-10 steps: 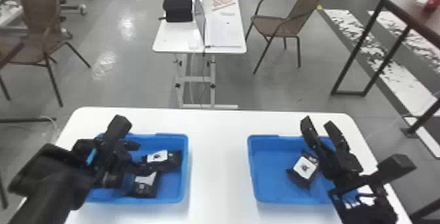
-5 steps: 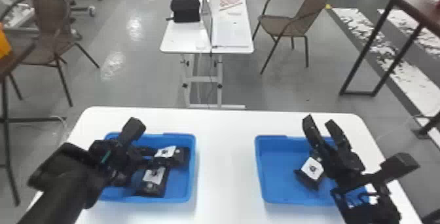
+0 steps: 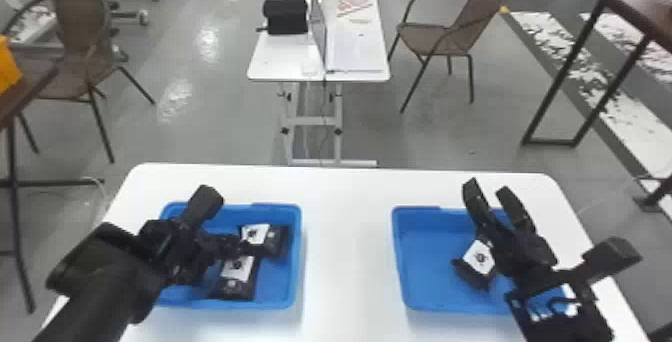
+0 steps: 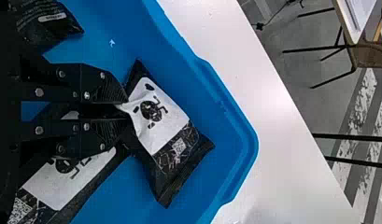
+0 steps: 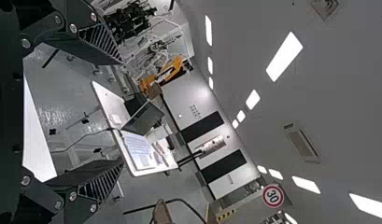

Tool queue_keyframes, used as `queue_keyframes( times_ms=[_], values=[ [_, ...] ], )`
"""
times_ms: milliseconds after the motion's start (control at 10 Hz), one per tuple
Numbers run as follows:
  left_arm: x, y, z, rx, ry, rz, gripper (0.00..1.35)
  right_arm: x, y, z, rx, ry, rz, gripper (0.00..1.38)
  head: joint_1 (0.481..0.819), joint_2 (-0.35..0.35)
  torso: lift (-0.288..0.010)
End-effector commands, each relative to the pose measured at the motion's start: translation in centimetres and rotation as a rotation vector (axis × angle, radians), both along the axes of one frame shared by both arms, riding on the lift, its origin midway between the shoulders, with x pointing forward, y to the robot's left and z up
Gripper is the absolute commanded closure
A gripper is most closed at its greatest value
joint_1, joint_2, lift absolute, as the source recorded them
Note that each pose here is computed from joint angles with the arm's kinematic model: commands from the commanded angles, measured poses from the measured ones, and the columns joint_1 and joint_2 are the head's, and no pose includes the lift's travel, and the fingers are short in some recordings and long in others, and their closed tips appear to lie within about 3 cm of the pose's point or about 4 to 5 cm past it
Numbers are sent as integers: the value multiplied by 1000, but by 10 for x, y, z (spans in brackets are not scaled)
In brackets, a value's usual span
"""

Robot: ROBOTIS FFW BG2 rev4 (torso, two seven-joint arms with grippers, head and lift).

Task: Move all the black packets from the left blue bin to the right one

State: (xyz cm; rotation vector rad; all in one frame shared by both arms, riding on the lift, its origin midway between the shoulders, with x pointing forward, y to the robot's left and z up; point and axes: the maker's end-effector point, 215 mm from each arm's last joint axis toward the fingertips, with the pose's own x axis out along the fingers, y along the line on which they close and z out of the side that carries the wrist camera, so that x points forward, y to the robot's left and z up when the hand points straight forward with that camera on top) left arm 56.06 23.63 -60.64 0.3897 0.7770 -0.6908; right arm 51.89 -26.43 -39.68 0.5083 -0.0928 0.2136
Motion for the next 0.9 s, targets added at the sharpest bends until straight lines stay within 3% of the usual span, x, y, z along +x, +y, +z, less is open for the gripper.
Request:
queue_keyframes(
  times_ms=[0,100,300,400,600,800],
  values=[
    [1,-6,2,-35,-20,13,1213,-4,0,-2,6,4,-2,291,695,-27,0],
    [1,-12,5,-38,-29,-15,1213,-2,0,-1,6,1,-2,291,695,-31,0],
    [5,-34,35,-151,-114,-68,1213,-4,2,4,7,-12,10,291,695,-42,0],
    [1,-31,63,-177,-193,-53,1213,-5,6,5,8,-16,21,291,695,-55,0],
    [-32,-37,105,-252,-284,-45,1213,-10,8,3,13,-14,26,291,695,-57,0],
    [-40,-78,162,-403,-385,-65,1213,-11,19,2,25,-13,72,292,695,-63,0]
  ],
)
